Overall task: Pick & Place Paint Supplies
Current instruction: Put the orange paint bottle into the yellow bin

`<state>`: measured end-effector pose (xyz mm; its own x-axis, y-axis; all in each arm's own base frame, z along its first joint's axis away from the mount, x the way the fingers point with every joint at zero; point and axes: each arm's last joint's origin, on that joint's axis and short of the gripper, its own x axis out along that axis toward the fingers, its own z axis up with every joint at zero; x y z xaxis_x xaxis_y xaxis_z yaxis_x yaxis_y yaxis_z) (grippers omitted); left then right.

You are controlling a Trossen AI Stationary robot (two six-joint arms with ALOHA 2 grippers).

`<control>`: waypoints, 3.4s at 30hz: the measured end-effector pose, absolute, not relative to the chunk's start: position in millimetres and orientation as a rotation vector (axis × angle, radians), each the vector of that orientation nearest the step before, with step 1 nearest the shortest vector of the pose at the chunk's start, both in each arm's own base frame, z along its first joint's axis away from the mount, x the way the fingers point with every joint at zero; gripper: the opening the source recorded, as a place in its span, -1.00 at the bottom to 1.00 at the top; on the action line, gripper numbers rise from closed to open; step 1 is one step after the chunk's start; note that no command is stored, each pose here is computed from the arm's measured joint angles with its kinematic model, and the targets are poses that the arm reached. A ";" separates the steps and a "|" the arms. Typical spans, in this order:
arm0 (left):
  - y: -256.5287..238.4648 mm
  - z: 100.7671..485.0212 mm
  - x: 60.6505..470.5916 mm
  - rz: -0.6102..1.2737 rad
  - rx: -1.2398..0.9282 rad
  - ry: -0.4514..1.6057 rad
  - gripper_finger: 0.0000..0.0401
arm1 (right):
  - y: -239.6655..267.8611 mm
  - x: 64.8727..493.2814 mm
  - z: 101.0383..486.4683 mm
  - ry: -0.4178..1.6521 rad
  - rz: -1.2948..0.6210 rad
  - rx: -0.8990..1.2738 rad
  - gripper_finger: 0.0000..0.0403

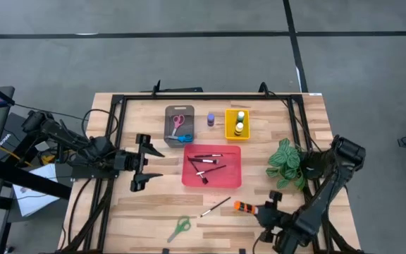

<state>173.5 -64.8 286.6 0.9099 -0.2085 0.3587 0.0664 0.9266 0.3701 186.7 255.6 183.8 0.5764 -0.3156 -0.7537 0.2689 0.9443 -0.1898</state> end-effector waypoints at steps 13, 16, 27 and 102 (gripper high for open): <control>-63.7 280.2 176.1 -0.082 0.455 -0.325 0.31 | 188.3 241.5 288.0 0.766 -0.187 -0.278 -0.43; -64.6 276.1 178.8 -0.081 0.487 -0.295 0.31 | 177.3 257.6 300.8 0.697 -0.166 -0.328 -0.43; -77.3 267.0 217.0 -0.097 0.528 -0.184 0.33 | 165.2 298.2 290.6 0.649 -0.137 -0.465 -0.42; -102.9 267.2 297.5 -0.139 0.456 -0.054 0.37 | 168.4 292.7 295.0 0.610 -0.213 -0.455 -0.42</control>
